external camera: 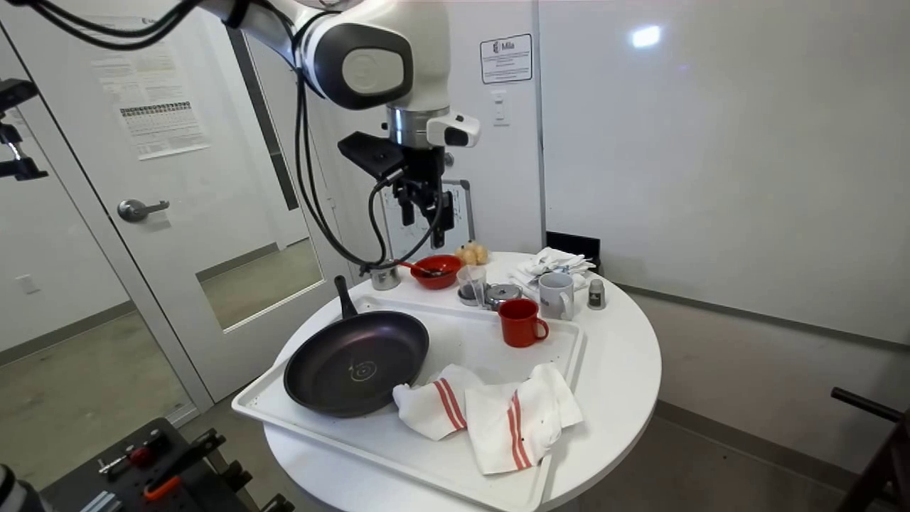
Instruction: Move the red cup to the left
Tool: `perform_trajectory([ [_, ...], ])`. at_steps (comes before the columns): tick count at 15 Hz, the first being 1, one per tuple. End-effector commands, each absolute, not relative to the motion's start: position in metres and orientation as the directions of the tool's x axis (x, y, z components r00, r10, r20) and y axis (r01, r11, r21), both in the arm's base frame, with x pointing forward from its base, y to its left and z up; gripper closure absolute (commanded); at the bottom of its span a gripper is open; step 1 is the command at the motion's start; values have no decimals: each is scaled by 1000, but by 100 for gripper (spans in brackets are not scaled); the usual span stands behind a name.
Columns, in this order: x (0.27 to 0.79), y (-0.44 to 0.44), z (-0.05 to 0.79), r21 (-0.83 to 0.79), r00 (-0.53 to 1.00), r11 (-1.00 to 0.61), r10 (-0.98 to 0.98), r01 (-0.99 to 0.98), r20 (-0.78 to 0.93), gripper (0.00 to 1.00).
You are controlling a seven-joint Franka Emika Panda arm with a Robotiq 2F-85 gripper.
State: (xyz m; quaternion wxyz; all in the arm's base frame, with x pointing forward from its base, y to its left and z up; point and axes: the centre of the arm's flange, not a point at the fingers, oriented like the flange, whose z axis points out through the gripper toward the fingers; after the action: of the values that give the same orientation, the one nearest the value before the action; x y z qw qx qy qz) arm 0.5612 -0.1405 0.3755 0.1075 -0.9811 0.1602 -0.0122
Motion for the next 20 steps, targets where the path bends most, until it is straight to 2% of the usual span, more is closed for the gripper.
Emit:
perform_trajectory([
  [1,615,-162,367,-297,879,-833,-473,-468,-60,0],
  [10,675,-197,307,-299,684,-626,-713,-720,-153,0],
  [20,689,-239,261,-228,429,-387,-885,-894,-182,0],
])
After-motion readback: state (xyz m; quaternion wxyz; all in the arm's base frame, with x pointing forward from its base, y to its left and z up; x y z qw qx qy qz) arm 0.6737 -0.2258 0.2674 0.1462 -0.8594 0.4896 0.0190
